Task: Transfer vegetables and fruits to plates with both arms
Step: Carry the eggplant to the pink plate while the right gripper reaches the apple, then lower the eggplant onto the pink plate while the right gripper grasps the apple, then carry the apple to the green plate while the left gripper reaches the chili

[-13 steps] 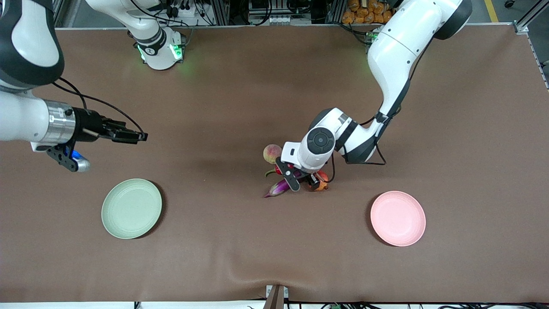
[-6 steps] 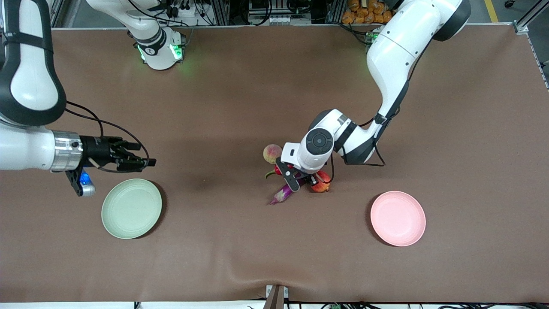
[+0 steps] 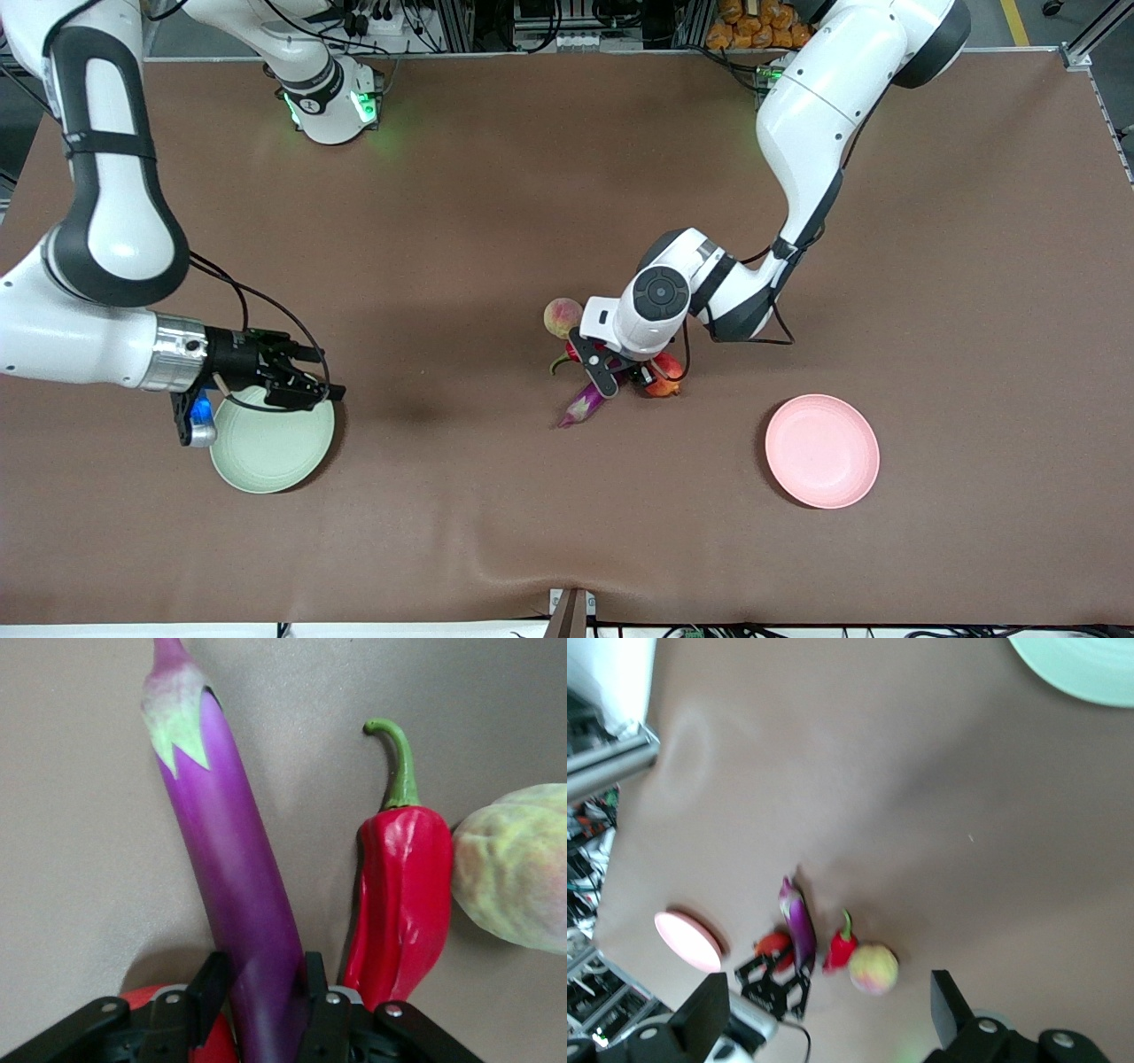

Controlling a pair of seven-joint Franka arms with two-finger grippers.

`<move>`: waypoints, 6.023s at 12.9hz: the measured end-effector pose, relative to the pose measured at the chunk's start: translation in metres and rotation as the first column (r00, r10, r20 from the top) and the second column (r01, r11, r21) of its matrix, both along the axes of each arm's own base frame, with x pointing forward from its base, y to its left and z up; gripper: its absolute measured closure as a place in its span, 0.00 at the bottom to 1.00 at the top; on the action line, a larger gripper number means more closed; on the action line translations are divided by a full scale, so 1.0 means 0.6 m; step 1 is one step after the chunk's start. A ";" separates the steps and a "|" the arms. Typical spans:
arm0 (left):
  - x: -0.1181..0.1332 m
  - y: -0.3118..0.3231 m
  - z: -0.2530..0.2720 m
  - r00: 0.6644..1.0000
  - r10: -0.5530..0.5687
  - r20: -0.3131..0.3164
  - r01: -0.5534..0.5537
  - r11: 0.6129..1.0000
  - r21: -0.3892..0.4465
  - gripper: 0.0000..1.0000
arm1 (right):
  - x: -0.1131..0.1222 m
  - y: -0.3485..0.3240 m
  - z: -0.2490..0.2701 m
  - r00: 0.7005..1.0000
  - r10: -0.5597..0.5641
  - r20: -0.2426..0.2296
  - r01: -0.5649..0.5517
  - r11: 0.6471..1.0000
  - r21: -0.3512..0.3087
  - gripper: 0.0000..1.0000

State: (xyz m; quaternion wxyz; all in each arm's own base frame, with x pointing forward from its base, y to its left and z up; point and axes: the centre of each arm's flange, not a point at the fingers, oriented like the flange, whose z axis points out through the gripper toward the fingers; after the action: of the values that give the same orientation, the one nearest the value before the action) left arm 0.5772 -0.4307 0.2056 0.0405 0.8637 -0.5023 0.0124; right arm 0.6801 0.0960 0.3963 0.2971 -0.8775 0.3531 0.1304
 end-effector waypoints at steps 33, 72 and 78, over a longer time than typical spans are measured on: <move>0.220 0.582 0.149 0.997 0.073 -0.009 -0.072 0.995 0.072 0.75 | -0.111 0.672 -0.246 0.704 -0.650 -0.287 0.676 0.736 -0.010 0.00; 0.017 0.189 0.140 0.946 0.324 -0.029 -0.325 0.942 -0.082 0.00 | 0.096 0.217 -0.032 0.869 -0.350 -0.350 0.312 0.936 -0.164 0.26; -0.043 0.072 0.064 0.984 0.175 0.021 -0.171 0.978 -0.115 0.00 | 0.104 0.049 -0.030 0.991 0.003 -0.134 -0.059 0.908 -0.414 0.26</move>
State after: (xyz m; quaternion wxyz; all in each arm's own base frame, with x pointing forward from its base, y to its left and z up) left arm 0.5515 -0.3875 0.2438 0.0802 0.9001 -0.4243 0.0576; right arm 0.7422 0.1252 0.3782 0.0769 -0.9157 0.3777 0.1138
